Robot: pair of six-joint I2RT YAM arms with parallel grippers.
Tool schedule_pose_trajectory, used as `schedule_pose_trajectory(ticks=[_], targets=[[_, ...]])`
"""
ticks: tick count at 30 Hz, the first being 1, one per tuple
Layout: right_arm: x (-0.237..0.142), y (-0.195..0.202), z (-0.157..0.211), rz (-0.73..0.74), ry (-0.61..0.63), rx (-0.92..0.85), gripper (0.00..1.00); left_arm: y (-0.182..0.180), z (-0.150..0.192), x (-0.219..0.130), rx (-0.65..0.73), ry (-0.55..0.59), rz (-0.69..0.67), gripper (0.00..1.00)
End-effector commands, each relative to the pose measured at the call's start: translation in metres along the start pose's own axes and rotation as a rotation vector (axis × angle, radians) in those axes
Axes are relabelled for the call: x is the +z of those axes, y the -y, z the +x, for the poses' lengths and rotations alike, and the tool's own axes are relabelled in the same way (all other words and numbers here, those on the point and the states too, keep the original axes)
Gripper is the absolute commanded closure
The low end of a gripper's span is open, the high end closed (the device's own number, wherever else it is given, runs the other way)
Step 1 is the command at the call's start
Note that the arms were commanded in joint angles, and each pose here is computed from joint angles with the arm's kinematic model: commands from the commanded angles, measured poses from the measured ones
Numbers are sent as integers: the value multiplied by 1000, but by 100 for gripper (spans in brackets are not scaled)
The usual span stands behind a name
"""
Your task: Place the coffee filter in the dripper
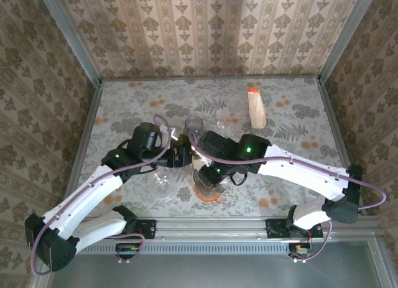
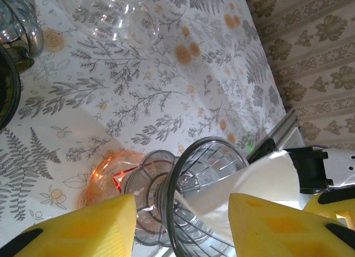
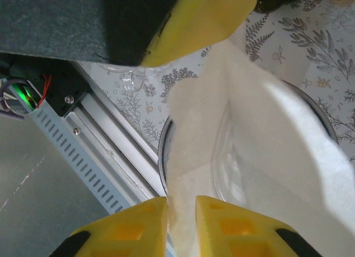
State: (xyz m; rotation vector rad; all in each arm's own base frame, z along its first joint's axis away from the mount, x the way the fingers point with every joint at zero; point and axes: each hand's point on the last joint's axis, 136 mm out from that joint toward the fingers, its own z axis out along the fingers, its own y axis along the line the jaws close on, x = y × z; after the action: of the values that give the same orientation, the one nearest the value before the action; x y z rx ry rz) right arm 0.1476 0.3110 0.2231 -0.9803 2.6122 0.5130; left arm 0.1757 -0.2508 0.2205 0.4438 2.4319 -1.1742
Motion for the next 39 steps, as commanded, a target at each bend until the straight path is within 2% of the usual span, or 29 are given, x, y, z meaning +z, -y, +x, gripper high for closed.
schedule_pose_trajectory(ticks=[1, 9, 22, 32, 39], targets=[[12, -2, 5, -3, -32, -10, 81, 5, 3, -3, 11, -21, 5, 50], [22, 4, 9, 26, -49, -4, 85, 8, 10, 7, 12, -59, 28, 50], [26, 13, 9, 50, -35, 20, 86, -5, 35, 13, 6, -170, -34, 55], [28, 13, 8, 42, -30, 28, 86, 4, 29, 2, 19, -130, -17, 42], [29, 13, 11, 38, -31, 33, 86, 7, 34, 8, 23, -152, 2, 48]])
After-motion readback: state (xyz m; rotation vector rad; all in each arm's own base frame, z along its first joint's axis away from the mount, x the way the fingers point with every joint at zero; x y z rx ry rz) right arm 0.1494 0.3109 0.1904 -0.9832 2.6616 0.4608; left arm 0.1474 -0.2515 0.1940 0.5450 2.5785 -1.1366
